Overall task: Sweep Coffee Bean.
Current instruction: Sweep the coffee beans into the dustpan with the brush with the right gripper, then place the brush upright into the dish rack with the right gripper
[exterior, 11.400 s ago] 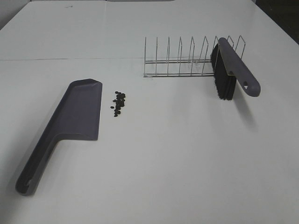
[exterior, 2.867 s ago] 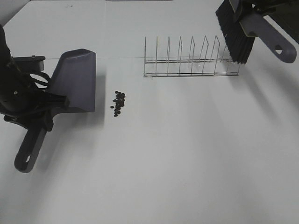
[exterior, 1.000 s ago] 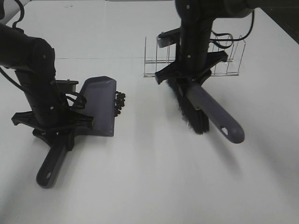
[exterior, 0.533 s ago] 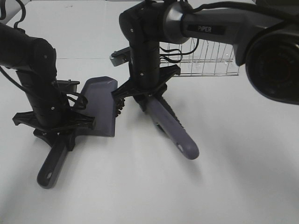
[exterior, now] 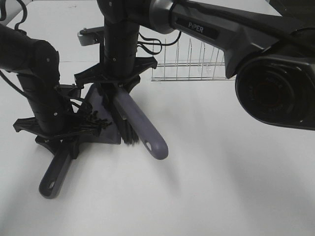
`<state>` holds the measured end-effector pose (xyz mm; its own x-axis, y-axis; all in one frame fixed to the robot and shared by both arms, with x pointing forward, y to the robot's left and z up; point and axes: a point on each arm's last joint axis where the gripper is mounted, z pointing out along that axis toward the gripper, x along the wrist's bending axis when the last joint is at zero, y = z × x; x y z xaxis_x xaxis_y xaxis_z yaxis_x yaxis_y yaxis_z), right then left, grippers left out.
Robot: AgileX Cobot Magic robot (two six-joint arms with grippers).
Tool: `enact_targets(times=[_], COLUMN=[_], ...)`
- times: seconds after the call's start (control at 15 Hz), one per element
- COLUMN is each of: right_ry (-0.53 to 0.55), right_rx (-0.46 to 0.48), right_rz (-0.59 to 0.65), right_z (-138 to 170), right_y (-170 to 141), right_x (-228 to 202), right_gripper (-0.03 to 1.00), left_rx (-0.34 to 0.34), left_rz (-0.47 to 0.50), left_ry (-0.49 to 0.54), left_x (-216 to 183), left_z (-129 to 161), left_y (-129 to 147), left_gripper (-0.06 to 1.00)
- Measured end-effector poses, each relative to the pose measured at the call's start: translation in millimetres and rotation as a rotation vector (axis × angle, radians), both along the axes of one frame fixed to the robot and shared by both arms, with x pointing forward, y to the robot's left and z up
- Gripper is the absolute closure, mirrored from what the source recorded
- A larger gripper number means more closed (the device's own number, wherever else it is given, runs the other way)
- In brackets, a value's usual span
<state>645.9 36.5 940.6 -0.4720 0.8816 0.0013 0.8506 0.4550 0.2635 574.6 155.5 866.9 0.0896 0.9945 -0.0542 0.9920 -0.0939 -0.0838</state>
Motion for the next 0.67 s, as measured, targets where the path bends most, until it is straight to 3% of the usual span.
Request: enact_targets(times=[0.33, 0.67], right_ry=[-0.182, -0.241], right_rx=[-0.053, -0.063], right_rz=[0.02, -0.026], right_z=[48.4, 89.1], right_y=[-11.8, -59.5], right_x=[9.2, 26.7], right_gripper=[0.68, 0.68], left_rx=[0.0, 0.0], left_rz=[0.0, 0.0], left_ry=[0.0, 0.001], left_x=[0.0, -0.1], left_z=[0.0, 0.0], left_y=[0.0, 0.0], left_gripper=[0.62, 0.62])
